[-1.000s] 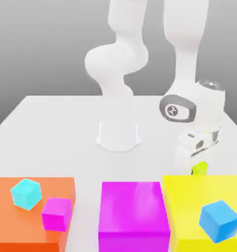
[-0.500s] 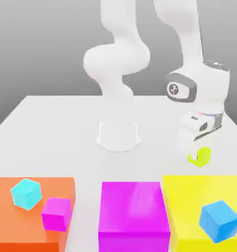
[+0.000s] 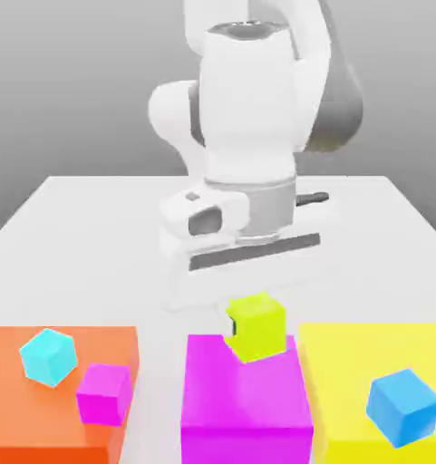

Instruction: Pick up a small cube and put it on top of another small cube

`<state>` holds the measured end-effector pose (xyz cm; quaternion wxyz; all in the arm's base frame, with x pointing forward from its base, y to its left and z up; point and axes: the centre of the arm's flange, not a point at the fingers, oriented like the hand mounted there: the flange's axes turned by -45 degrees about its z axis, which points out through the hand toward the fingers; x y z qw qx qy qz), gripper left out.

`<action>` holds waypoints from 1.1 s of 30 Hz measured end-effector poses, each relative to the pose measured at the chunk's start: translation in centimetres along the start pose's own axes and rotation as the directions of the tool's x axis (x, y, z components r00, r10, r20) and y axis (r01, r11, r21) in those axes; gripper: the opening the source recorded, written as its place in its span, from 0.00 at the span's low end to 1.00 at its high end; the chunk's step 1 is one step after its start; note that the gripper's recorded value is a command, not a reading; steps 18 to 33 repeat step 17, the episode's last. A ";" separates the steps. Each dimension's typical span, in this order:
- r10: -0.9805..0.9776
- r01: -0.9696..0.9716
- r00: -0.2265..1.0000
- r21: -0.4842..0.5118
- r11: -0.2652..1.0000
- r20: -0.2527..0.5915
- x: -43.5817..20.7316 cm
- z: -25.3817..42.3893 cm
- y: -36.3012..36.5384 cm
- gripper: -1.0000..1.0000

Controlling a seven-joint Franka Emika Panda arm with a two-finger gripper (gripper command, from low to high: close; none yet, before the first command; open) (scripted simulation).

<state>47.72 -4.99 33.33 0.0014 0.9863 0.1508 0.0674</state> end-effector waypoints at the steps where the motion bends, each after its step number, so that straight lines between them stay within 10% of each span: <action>1: 0.033 -0.033 0.999 -0.004 0.999 0.014 -1.1 -0.2 2.5 0.00; 13: 0.240 -0.242 0.962 -0.004 0.970 0.132 -12.2 5.1 14.3 0.00; 14: 0.243 -0.244 0.961 -0.006 0.970 0.133 -12.5 6.0 14.4 1.00; 33: 0.243 -0.244 0.961 -0.006 0.970 0.133 -12.5 6.0 14.4 1.00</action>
